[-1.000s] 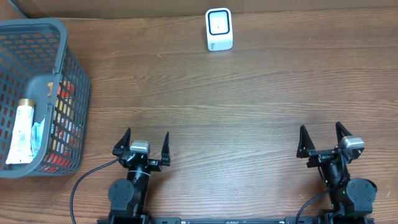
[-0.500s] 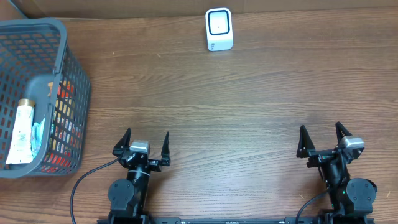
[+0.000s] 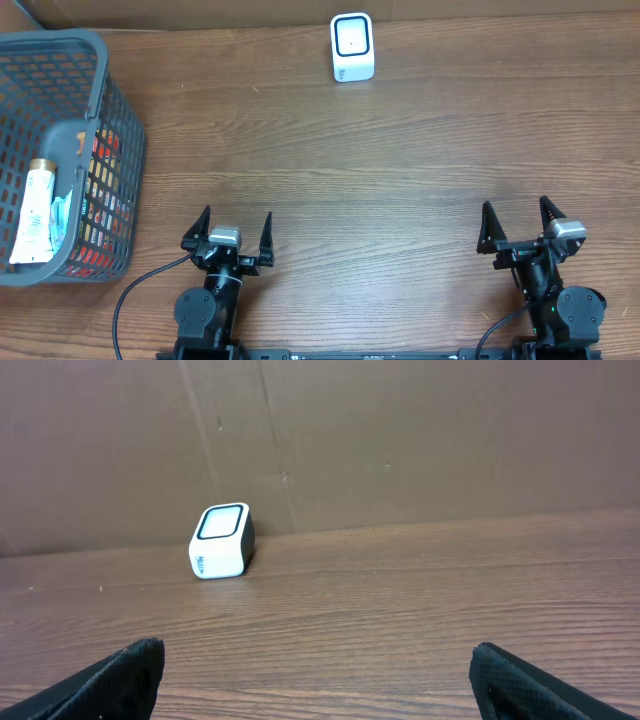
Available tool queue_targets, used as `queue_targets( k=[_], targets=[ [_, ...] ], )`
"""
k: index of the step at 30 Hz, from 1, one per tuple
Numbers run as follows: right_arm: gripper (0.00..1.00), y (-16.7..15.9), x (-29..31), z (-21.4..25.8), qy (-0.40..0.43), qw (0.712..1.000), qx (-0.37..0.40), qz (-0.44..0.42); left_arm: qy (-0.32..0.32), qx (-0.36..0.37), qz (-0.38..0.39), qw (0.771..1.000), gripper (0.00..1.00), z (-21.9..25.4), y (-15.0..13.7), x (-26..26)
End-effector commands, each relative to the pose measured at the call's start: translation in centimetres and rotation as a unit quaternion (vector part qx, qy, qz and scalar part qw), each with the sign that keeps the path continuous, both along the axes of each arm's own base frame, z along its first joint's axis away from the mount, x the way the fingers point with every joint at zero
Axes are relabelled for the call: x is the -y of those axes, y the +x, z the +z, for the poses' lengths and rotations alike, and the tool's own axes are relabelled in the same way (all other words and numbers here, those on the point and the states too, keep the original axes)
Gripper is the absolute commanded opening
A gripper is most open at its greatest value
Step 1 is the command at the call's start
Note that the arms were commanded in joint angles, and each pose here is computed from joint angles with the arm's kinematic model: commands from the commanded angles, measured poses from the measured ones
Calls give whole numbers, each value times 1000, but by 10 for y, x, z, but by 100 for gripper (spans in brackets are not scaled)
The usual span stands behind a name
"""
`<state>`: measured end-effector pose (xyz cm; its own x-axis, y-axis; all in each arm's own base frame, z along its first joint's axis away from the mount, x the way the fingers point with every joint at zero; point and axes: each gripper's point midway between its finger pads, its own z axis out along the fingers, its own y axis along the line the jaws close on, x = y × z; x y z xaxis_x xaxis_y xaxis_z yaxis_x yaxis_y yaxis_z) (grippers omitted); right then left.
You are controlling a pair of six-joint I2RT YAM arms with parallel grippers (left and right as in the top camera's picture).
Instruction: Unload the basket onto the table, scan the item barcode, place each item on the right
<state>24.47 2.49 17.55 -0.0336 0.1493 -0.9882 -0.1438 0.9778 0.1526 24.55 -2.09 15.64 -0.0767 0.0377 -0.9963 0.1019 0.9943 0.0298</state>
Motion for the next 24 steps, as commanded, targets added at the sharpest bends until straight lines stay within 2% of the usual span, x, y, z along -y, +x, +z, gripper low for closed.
queue_targets(
  k=[1,9,13,24],
  targets=[
    [100,0,-2,-2,0,1000,1,3,7,4,6,1000,100,0,0,-3],
    [100,0,-2,-2,0,1000,1,3,10,4,8,1000,100,0,0,-4],
    [100,0,-2,-2,0,1000,1,3,67,7,34,997,100,0,1,-14],
    [100,0,-2,-2,0,1000,1,3,68,7,36,997,100,0,1,-15]
  ],
)
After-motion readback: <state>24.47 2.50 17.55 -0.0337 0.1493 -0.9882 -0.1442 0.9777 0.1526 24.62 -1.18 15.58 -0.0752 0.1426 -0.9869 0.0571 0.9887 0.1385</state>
